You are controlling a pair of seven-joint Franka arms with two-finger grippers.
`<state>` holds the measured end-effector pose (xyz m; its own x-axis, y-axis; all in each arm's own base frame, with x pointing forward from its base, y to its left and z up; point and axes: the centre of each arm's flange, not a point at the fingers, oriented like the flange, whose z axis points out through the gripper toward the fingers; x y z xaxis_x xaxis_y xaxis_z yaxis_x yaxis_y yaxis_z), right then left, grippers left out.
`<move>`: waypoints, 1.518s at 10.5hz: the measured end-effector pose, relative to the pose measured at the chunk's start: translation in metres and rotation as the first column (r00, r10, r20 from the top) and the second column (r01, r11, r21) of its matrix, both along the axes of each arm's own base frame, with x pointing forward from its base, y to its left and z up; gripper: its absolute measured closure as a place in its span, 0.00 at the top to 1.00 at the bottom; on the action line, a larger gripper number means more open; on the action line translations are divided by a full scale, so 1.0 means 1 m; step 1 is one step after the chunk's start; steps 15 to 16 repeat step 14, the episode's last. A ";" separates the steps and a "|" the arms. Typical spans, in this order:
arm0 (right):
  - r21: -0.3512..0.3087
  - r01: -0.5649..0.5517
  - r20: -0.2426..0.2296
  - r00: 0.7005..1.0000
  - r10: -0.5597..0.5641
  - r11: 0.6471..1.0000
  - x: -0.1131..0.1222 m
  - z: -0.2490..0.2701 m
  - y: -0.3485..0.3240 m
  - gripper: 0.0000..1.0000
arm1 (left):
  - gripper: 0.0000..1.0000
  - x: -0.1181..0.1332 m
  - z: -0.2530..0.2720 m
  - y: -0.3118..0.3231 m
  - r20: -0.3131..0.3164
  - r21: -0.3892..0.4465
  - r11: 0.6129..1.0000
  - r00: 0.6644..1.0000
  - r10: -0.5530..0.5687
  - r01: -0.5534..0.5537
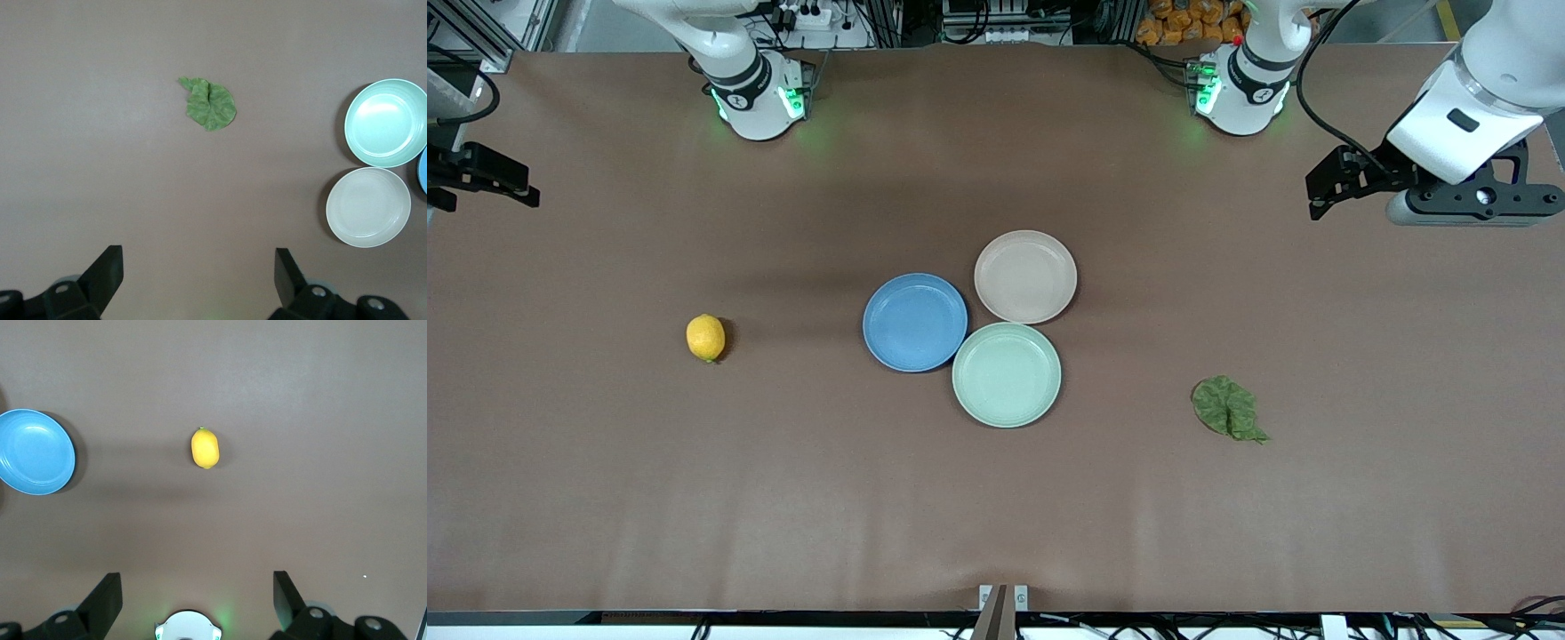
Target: Pick lemon and lettuce from blue and beige plates
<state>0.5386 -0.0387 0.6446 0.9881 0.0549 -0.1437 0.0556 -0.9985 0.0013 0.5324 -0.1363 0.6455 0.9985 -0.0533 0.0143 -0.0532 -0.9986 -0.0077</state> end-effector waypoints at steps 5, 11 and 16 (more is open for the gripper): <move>0.000 -0.004 -0.009 1.000 0.004 1.000 0.016 -0.020 0.002 1.00 | 1.00 0.000 0.000 0.000 0.000 0.000 1.000 1.000 0.000 0.000; 0.000 -0.003 -0.006 1.000 0.003 1.000 0.017 -0.019 0.002 1.00 | 1.00 0.000 0.000 0.000 0.000 0.000 1.000 1.000 0.000 0.000; 0.010 0.014 0.034 0.999 -0.014 1.000 0.021 -0.016 0.002 1.00 | 1.00 0.000 0.000 0.000 0.000 0.000 1.000 1.000 0.000 0.000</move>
